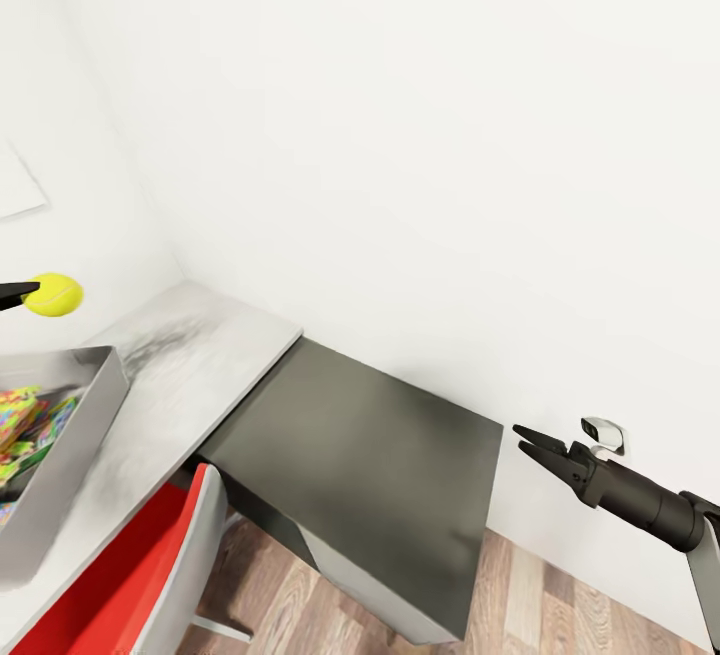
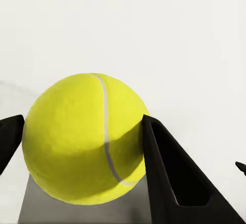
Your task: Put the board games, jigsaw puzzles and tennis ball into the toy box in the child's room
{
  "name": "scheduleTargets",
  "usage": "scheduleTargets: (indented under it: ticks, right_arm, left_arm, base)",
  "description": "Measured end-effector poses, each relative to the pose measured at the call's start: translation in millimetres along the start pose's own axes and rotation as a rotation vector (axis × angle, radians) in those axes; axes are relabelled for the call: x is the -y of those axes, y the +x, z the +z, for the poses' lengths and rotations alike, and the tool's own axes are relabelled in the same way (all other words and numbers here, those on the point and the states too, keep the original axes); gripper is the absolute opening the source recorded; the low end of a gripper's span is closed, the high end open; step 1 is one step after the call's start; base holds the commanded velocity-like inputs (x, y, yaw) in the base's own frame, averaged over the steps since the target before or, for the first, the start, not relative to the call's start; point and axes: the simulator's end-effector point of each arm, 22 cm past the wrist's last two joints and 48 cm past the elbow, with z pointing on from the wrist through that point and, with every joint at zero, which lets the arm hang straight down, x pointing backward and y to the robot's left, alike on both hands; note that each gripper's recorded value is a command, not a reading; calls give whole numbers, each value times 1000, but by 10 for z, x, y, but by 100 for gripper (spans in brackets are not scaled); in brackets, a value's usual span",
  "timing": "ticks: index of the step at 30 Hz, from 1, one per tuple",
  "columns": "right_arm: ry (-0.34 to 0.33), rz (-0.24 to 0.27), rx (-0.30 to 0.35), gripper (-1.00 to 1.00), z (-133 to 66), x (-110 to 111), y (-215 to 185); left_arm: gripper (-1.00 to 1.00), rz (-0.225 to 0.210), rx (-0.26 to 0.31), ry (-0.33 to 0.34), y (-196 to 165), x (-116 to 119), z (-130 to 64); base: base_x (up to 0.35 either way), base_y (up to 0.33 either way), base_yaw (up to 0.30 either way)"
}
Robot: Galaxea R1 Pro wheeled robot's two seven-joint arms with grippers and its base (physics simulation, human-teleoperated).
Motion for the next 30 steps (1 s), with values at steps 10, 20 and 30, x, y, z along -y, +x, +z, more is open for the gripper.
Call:
scheduleTargets:
  ticks: [10, 20, 30]
  right_arm:
    - [-5, -11, 4, 100, -3, -48, -34]
    - [-2, -22, 4, 100, -6, -80, -57]
    - [-4, -30, 6, 100, -7, -113, -77]
  left_arm:
    - [-100, 14, 7, -8, -62, 51, -89]
    - [-100, 23, 12, -10, -95, 99, -130]
    - [-100, 27, 13, -13, -109, 132, -162]
  base:
    - [0, 0, 191]
    - [0, 0, 192]
    - [0, 0, 206]
